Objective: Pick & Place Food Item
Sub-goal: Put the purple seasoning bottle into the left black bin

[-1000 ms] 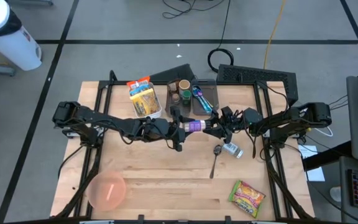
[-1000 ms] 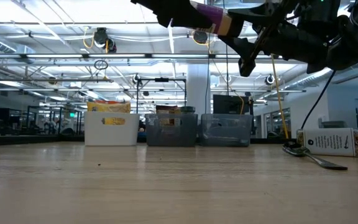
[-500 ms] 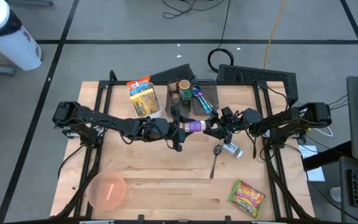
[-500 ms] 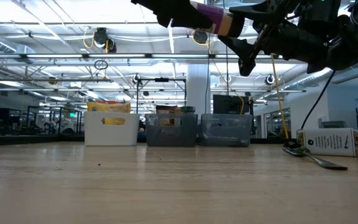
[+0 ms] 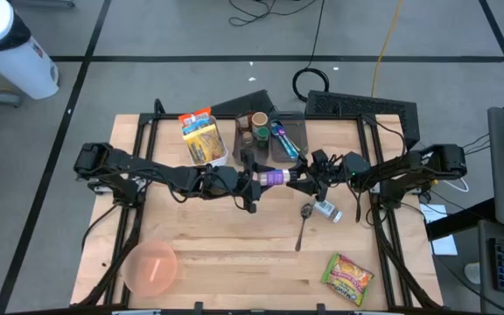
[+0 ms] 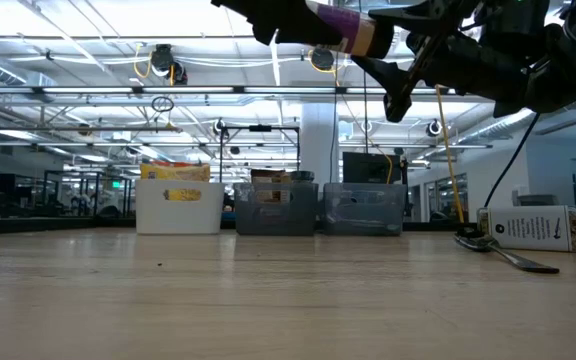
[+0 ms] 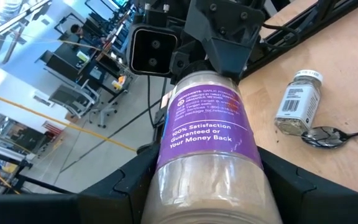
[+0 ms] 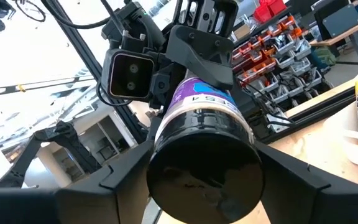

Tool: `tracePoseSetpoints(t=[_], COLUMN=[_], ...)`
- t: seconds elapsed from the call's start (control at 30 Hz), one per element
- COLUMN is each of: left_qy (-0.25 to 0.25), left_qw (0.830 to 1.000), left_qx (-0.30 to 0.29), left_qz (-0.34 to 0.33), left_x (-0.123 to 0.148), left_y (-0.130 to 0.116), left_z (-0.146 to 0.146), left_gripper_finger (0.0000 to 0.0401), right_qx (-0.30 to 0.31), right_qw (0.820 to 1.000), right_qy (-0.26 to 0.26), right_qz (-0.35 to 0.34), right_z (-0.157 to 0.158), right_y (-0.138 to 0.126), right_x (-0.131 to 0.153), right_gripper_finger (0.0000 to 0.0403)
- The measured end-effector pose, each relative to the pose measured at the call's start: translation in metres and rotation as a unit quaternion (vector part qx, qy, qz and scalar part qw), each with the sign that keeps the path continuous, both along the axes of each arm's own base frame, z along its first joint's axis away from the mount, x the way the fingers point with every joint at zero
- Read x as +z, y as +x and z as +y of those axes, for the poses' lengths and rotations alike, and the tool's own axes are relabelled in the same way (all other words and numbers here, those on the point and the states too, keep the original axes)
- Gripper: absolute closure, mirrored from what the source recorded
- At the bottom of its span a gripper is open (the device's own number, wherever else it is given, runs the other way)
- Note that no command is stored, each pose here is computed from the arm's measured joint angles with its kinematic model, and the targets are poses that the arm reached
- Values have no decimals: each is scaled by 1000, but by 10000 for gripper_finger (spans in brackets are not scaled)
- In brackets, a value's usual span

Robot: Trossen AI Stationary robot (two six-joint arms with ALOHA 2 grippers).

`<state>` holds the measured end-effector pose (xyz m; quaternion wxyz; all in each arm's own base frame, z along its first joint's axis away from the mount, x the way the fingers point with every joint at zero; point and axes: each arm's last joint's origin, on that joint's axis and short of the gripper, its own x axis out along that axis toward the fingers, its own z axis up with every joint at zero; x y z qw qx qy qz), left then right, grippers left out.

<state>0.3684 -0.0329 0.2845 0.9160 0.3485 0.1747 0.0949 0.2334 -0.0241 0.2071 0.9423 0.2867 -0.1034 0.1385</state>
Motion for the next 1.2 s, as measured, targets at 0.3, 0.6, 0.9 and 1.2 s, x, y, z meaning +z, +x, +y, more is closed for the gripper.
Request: tracePoseSetpoints(t=[0.3, 0.6, 0.9, 1.2], left_qy=[3, 2, 4, 2], left_qw=[1000, 1000, 1000, 1000], left_qx=[-2, -13, -8, 5], left_qz=[1, 8, 7, 4], left_x=[0, -2, -2, -2], left_y=[0, 0, 0, 0], left_z=[0, -1, -1, 0], left_gripper_finger=[190, 190, 190, 190], right_qx=[-1, -6, 5, 2], right_qw=[1000, 1000, 1000, 1000], right_qy=[14, 20, 25, 17], right_qz=[-10, -16, -5, 5], right_z=[0, -1, 0, 0], right_y=[-1, -1, 0, 1], right_x=[2, 4, 2, 1], right_gripper_finger=[159, 163, 163, 165])
